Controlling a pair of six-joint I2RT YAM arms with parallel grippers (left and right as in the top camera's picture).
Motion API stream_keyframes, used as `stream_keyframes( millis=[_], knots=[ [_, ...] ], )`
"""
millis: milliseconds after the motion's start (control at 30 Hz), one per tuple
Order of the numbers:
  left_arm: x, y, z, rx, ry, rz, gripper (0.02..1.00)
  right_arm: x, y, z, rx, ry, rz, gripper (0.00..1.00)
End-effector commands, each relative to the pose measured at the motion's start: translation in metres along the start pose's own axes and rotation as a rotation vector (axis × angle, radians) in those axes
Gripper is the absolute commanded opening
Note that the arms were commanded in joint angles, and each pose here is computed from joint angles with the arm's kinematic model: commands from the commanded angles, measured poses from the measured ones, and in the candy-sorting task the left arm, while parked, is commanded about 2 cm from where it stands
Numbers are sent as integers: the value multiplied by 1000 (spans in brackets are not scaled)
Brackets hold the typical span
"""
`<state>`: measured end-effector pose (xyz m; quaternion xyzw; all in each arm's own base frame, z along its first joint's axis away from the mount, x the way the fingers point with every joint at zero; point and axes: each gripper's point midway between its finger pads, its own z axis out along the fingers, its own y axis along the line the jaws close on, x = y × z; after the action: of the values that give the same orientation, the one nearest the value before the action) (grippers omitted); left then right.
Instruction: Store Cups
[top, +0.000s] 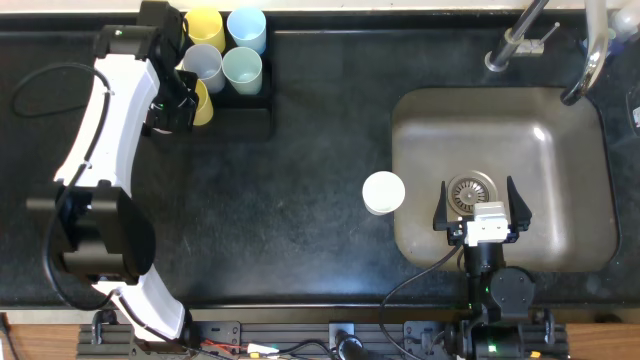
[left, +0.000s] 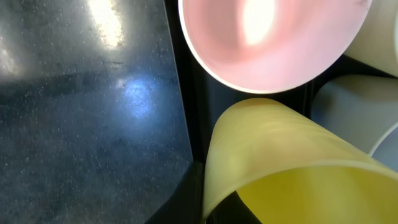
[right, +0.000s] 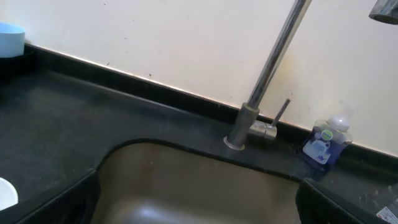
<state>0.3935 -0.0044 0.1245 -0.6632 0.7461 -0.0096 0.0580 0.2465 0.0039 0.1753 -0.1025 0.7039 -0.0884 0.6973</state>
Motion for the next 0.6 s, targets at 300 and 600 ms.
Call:
stream_keyframes(
  millis=[300, 600],
  knots=[
    [3, 5, 32, -69, 6, -24, 38, 3, 1, 0, 2, 1, 4, 996],
    [1, -3, 42, -52, -8, -26, 38, 3, 1, 0, 2, 1, 4, 998]
  ],
)
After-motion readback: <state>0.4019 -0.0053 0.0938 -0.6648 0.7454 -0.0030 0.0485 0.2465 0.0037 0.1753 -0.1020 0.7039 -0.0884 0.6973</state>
